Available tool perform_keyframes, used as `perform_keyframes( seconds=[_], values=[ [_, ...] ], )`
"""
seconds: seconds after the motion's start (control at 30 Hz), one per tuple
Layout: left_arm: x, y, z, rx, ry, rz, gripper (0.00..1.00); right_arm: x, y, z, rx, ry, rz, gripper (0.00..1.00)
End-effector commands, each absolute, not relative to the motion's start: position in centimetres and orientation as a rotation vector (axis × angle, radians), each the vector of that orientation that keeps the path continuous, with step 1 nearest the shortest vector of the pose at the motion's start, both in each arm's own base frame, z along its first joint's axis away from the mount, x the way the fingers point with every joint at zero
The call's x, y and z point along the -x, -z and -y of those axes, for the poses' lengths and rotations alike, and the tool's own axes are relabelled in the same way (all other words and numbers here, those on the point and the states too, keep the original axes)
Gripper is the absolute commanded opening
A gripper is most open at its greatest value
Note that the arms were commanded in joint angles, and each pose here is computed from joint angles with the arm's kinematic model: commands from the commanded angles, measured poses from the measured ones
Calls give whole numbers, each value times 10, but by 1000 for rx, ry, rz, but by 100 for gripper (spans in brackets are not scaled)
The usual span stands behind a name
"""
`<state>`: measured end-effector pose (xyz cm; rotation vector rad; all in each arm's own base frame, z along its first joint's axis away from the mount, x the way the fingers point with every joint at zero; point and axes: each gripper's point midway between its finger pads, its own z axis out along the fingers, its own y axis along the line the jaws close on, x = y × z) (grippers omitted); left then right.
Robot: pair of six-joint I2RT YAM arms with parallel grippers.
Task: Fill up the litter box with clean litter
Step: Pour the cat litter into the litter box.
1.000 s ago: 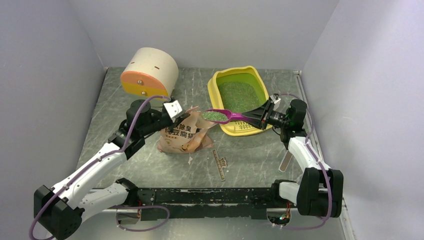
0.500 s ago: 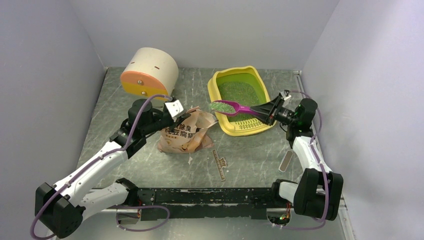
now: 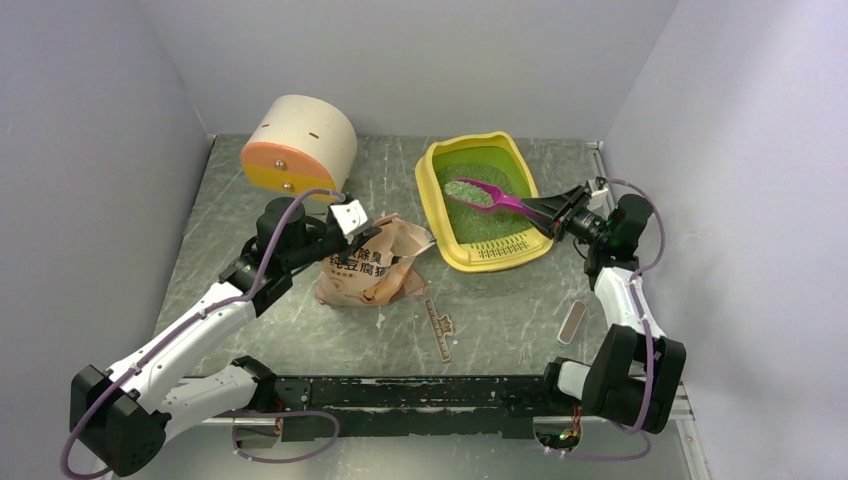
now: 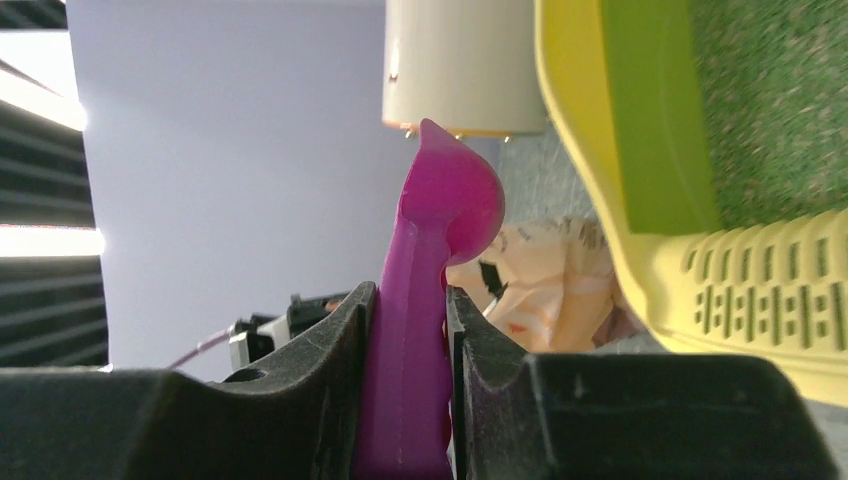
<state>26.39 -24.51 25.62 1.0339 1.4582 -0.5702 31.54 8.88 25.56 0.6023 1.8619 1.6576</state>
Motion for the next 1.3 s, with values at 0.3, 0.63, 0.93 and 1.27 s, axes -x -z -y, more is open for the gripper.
perform_keyframes(
  seconds=[0.3, 0.63, 0.93, 1.27],
  values=[
    [-252, -274, 246, -1046, 602, -1422, 5, -384, -222, -20, -873, -1161, -1782, 0],
    [-247, -275, 247, -1050, 633, -1415, 5, -427, -211, -5, -1049, -957, -1669, 0],
    [-242, -278, 245, -1046, 634, -1406, 5, -459, -221, -22, -1076, -771, -1612, 0],
    [-236, -273, 239, -1046, 626, -1419, 5, -458, -231, -30, -1082, -668, -1583, 0]
  ],
)
